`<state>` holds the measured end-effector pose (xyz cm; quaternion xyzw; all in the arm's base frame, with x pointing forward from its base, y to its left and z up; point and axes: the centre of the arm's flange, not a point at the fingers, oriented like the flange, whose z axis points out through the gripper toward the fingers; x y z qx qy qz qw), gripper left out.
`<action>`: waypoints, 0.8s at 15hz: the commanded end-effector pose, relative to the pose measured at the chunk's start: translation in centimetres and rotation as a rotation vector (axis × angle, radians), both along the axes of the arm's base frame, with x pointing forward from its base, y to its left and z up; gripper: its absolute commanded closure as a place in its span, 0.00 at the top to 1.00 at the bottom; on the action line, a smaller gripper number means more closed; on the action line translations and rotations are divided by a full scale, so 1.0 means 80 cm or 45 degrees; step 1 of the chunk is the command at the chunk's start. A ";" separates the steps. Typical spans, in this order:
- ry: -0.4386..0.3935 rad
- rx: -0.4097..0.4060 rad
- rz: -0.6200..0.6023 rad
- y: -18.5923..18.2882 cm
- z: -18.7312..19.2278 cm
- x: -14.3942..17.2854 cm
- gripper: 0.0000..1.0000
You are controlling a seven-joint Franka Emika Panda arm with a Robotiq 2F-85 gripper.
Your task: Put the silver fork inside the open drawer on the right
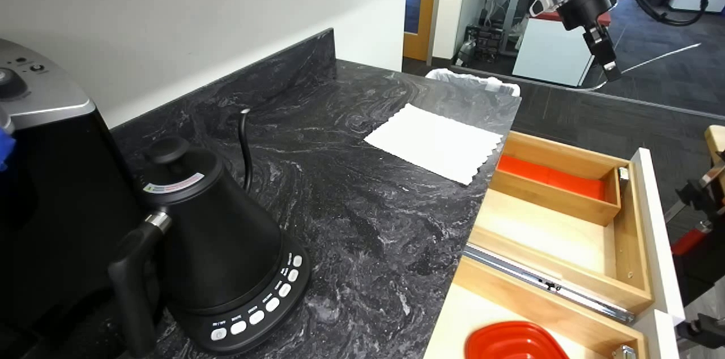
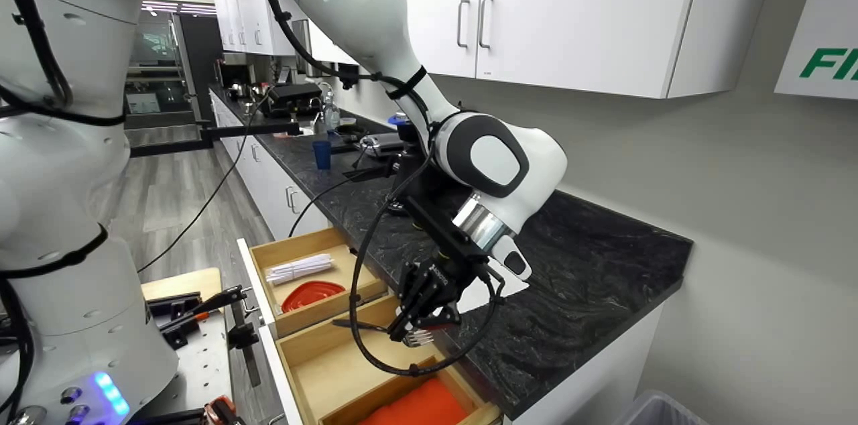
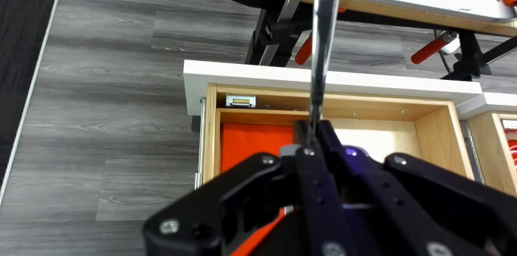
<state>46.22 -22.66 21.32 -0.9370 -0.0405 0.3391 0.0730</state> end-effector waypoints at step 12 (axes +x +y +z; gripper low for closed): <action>-0.168 -0.007 -0.049 0.070 -0.013 -0.022 0.05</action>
